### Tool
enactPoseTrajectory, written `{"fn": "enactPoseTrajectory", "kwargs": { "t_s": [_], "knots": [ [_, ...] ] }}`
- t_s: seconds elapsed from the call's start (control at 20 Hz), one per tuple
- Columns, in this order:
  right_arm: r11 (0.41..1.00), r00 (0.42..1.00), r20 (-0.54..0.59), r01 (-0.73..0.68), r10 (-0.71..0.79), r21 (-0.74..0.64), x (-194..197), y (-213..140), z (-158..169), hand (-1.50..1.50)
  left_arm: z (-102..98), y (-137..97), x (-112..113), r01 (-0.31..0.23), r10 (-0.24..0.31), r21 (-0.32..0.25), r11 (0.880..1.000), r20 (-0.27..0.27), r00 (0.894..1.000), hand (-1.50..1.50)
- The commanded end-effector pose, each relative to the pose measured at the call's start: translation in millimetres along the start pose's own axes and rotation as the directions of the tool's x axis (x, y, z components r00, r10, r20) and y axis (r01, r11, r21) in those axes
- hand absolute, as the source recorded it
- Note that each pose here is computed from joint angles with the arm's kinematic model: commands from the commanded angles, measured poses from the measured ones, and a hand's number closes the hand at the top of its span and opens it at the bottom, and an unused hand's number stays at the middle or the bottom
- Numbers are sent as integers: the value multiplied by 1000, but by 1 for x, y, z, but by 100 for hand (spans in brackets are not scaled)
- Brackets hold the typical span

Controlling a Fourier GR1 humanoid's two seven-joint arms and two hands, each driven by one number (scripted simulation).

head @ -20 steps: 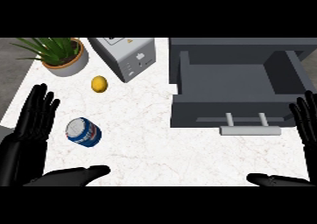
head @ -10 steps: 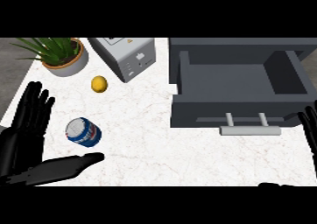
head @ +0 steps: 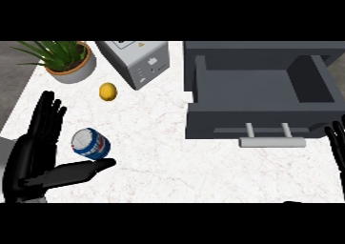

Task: Pick up the can, place it into the drawer and close the drawer

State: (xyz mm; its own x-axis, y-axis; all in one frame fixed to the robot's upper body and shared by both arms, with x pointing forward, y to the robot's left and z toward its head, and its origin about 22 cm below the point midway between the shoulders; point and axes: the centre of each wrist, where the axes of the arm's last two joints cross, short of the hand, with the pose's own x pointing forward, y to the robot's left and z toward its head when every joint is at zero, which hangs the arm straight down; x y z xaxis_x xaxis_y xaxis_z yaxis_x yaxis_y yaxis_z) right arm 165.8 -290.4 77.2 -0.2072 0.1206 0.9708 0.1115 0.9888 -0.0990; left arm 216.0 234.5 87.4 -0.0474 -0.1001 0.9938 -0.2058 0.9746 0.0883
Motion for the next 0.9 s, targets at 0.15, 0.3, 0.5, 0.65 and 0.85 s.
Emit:
{"fn": "enactPoseTrajectory", "kwargs": {
  "t_s": [0.15, 0.3, 0.5, 0.65, 0.85],
  "knots": [
    [1000, 1000, -14, -13, 13, -3, -17, -16, -1, -150, 6, -4, -36, 6, -6, 14, 1000, 3, 1000, -150],
    [1000, 1000, -7, -2, 2, 0, -3, 0, -6, -150, -15, 11, -38, 1, -1, 42, 999, -6, 1000, -150],
    [1000, 1000, 8, -4, 4, 8, 12, -17, -7, -150, -5, -2, -59, 19, -17, 50, 999, -33, 999, -150],
    [1000, 1000, -4, -15, 16, 17, 10, -9, -11, -150, 3, 6, -62, 21, -20, 42, 999, -29, 999, -150],
    [1000, 1000, 3, -30, 30, 5, -11, -6, 0, -150, -14, 27, -72, 25, -22, 71, 997, -44, 999, -150]
  ]
}}
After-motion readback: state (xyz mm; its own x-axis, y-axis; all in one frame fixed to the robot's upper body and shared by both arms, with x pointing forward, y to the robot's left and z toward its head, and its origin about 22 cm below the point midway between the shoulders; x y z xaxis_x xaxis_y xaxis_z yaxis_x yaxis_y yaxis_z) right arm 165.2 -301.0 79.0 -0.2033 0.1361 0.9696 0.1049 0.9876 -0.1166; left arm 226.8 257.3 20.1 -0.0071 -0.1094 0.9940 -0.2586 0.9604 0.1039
